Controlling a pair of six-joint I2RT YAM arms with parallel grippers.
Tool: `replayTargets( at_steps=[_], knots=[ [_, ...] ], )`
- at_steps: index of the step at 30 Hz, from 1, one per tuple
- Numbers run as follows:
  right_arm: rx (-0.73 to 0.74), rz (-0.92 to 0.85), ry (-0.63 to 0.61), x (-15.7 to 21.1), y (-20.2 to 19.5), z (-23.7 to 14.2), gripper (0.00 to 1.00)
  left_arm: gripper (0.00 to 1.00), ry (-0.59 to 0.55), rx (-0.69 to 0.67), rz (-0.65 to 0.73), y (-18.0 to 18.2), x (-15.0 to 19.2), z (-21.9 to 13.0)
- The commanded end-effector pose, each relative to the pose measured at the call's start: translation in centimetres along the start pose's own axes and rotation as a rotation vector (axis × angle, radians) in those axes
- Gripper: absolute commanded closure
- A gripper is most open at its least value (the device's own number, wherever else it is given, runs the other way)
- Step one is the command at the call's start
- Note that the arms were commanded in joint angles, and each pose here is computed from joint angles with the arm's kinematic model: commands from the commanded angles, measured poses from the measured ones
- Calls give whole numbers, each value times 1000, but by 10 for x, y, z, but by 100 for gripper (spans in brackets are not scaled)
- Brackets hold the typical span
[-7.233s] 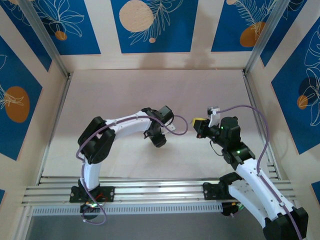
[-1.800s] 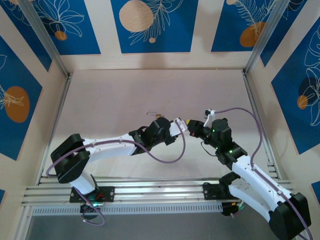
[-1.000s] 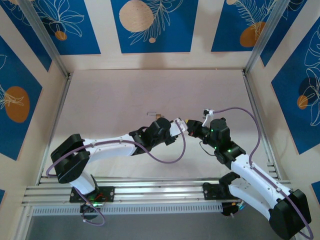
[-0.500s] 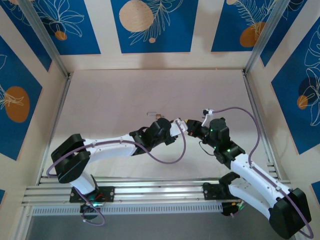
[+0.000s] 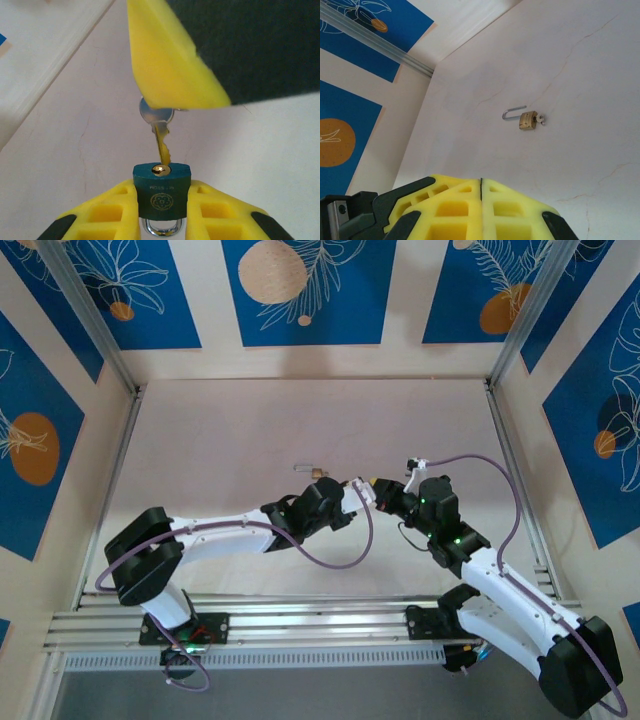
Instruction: Unlock with the key
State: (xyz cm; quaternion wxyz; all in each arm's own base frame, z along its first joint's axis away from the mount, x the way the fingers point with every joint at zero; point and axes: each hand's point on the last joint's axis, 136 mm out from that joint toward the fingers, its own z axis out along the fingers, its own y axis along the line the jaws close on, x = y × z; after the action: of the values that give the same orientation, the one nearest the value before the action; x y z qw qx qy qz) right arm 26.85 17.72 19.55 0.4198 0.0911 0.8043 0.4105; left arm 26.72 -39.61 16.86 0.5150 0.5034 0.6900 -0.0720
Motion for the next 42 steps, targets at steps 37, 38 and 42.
replayTargets(
  at_steps=[37, 38, 42],
  knots=[
    [-30, 111, -22, 0, 2, 9, 100, 80, -74, -47, -18, 2, -18, -2],
    [-30, 110, -25, -1, 2, 8, 100, 81, -74, -48, -18, 2, -18, -2],
    [-19, 108, -30, -1, 0, 6, 100, 80, -79, -53, -24, 3, -18, -3]
  ],
)
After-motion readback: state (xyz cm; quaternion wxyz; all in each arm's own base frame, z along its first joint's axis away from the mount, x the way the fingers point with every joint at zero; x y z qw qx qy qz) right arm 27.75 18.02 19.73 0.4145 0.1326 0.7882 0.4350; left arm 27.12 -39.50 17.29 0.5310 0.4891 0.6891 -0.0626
